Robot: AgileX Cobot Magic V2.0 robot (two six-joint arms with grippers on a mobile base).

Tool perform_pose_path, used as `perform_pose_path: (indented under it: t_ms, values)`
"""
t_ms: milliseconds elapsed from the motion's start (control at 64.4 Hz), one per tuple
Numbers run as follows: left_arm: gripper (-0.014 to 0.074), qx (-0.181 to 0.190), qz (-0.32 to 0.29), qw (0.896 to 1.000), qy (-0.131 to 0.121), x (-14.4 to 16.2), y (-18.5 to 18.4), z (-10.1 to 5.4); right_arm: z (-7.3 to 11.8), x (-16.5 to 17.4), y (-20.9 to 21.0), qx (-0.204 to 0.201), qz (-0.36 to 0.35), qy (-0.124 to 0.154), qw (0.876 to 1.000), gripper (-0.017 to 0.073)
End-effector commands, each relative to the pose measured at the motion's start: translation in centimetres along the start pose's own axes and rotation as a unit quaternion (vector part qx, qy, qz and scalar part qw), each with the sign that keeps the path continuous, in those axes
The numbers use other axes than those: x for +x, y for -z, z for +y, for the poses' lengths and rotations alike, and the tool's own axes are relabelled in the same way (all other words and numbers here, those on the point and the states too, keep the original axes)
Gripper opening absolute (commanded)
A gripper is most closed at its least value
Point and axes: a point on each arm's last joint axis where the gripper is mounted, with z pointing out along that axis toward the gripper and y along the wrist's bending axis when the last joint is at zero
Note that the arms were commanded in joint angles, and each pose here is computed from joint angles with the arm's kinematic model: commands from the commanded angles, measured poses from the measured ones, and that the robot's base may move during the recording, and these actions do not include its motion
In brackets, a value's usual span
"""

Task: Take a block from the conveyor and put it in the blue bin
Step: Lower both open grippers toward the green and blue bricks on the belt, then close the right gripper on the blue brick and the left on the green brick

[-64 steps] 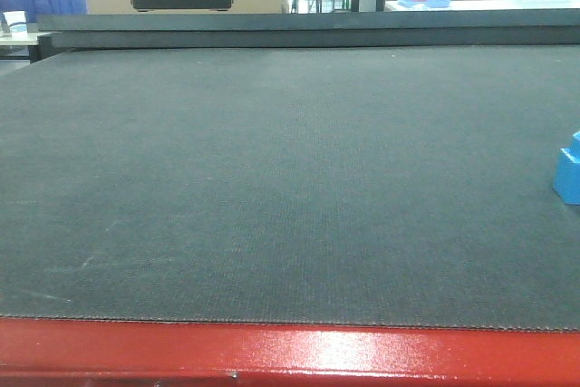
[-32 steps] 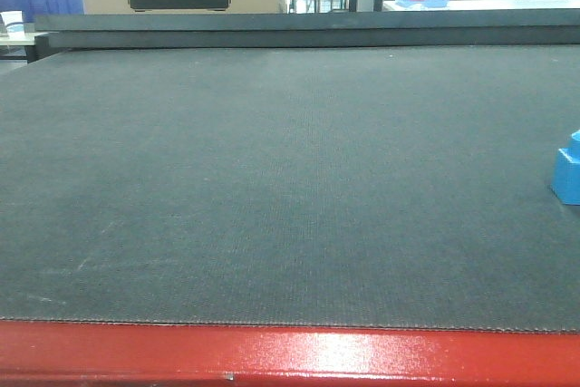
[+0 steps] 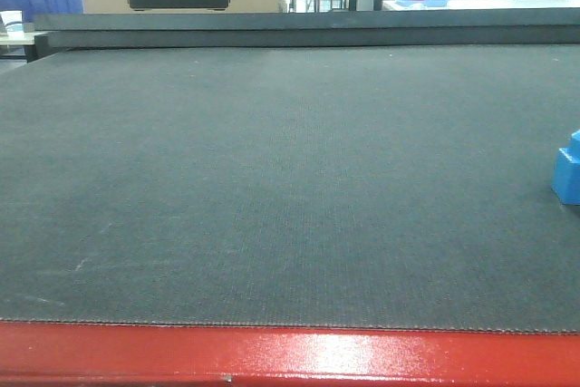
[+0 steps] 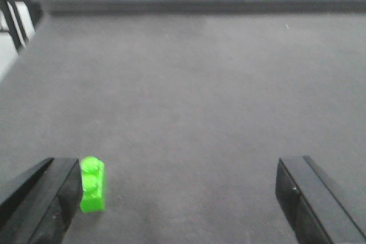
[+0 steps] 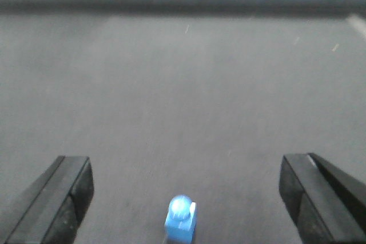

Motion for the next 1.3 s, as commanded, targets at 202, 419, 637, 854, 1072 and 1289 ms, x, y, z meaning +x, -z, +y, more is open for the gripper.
perform_pose_path:
  t_ms: [202,419,637,854,1072,1289]
  values:
    - [0.0598,0.025,0.033,0.999,-0.001,-0.2,-1.9,-0.6,0.5,-2.5,-6.8,-0.015,0.198,0.013,0.980,0.0570]
    - [0.0598,0.027,0.036,0.999,-0.002,-0.2,-2.1,-0.6,0.4,-2.2,-13.0,-0.006,0.302,-0.014,0.953,0.0570]
    - [0.0598,0.027,0.036,0.999,-0.002,-0.2,-2.1,-0.6,-0.1,0.9,-18.4,0.018,0.379,-0.055,0.924,0.0570]
    - [0.0598,0.027,0.039,0.999,-0.002,-0.1,-2.1,-0.6,-0.4,4.1,-22.1,0.032,0.433,-0.071,0.898,0.0570]
    - [0.0598,0.027,0.040,0.999,-0.002,-0.1,-2.1,-0.6,-0.7,5.9,-24.0,0.038,0.452,-0.067,0.889,0.0552]
    - [0.0598,0.027,0.045,0.999,-0.002,0.0,-2.1,-0.6,-0.8,5.9,-24.4,0.040,0.439,-0.062,0.895,0.0207]
